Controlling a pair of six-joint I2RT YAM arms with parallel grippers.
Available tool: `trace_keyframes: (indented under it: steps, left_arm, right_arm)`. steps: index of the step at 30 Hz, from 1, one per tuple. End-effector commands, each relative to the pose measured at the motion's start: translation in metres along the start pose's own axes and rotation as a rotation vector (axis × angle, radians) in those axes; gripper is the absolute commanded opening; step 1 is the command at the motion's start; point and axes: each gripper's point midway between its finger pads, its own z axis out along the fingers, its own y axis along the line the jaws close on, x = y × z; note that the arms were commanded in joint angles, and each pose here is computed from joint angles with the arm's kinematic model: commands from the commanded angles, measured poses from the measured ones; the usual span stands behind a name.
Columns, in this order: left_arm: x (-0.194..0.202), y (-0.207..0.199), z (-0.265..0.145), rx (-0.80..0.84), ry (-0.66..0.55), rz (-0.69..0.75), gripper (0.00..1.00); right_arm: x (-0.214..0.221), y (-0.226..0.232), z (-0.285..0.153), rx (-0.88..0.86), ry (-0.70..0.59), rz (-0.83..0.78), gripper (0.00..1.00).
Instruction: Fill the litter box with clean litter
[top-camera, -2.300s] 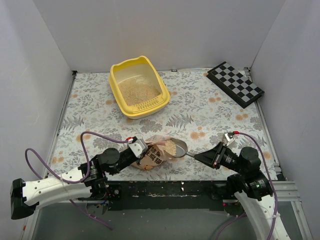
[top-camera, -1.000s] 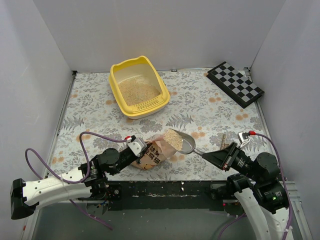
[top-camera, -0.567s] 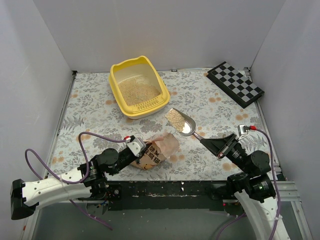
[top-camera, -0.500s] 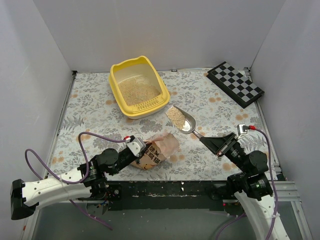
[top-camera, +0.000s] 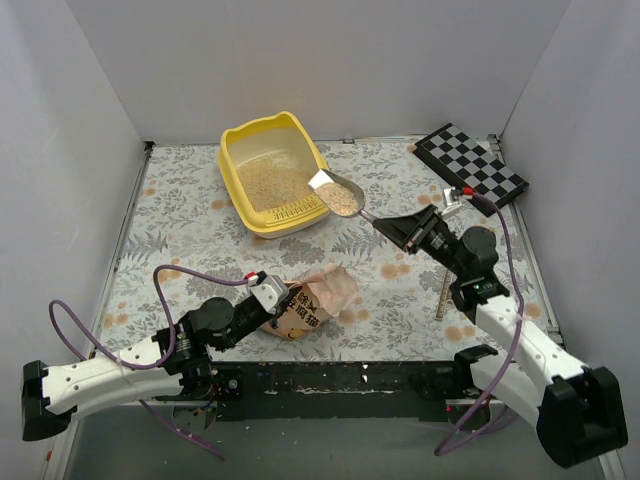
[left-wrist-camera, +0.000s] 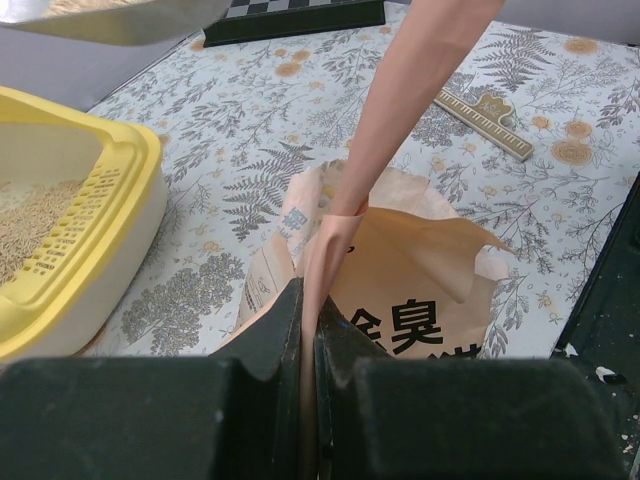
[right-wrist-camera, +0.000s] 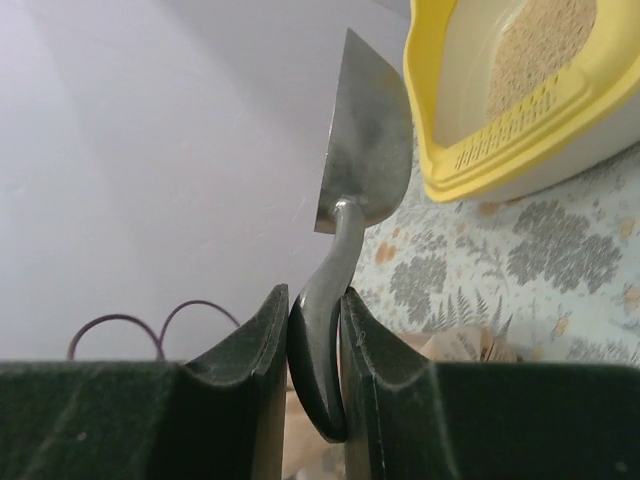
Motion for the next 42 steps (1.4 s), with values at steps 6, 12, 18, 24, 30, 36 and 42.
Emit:
trace_keyframes:
  steps: [6, 12, 18, 24, 30, 36, 42]
  left_arm:
    - [-0.029, -0.002, 0.0, 0.012, -0.08, -0.051, 0.0]
    - [-0.03, 0.004, -0.001, -0.021, -0.076, -0.063, 0.0]
    - [-0.03, 0.012, -0.004, -0.066, -0.073, -0.074, 0.0]
    - [-0.032, 0.014, -0.005, -0.074, -0.077, -0.079, 0.0]
    - [-0.034, 0.015, -0.007, -0.072, -0.081, -0.077, 0.0]
    - [-0.031, 0.012, -0.005, -0.06, -0.063, -0.069, 0.0]
    - [-0.03, 0.013, -0.005, -0.066, -0.061, -0.066, 0.0]
  right_arm:
    - [-0.051, 0.059, 0.098, -0.125, 0.026, -0.369, 0.01]
    - [-0.054, 0.007, 0.169, 0.095, 0.107, -0.543, 0.01]
    - [-0.045, -0.026, 0.227, 0.237, 0.204, -0.715, 0.01]
    - [-0.028, -0.046, 0.264, 0.36, 0.322, -1.011, 0.01]
    - [-0.028, -0.039, 0.269, 0.479, 0.317, -1.385, 0.01]
    - [-0.03, -0.027, 0.257, 0.514, 0.303, -1.587, 0.01]
    - [-0.027, 0.016, 0.249, 0.449, 0.174, -1.802, 0.01]
